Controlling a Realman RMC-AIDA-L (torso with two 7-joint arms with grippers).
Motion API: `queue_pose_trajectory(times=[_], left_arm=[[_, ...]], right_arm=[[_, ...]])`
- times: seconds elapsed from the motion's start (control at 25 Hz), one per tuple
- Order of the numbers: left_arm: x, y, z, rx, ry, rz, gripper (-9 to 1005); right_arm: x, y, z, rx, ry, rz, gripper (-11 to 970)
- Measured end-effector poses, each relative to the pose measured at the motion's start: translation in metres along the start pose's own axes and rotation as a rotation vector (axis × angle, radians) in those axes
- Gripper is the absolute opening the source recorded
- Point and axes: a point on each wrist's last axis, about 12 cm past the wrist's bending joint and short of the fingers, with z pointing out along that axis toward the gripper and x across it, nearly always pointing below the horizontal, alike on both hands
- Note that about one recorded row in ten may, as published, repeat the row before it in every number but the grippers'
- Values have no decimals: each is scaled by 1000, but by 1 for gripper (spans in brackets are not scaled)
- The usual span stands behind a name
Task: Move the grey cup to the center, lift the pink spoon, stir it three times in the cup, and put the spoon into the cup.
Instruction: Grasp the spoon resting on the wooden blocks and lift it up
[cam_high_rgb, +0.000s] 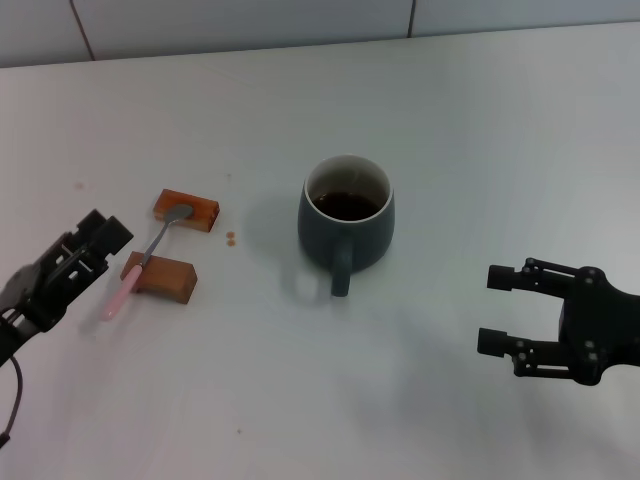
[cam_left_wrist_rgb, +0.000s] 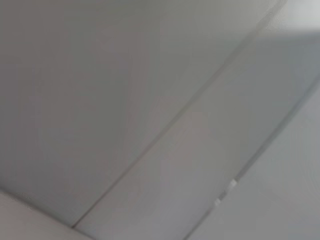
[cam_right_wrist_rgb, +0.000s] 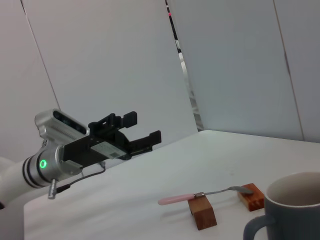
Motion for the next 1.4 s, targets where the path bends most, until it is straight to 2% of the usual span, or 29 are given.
queue_pose_trajectory(times=[0.08,0.2,0.32,0.64,1.4], left_arm=[[2,0,-2,-14,-9,-22,785],[16,2,-12,-82,-38,-112,785],[19,2,-15,-101,-43,-129,785],[30,9,-33,-250,-84,-213,785],[41,14,-40,-336,-76,-307,784]], right_arm=[[0,0,0,1,5,-2,773],[0,-2,0,6,23,-8,814],[0,-3,0,4,26,-10,815],[-1,-5,1,-4,46,-20,814],[-2,-8,9,-20,93,-33,815]])
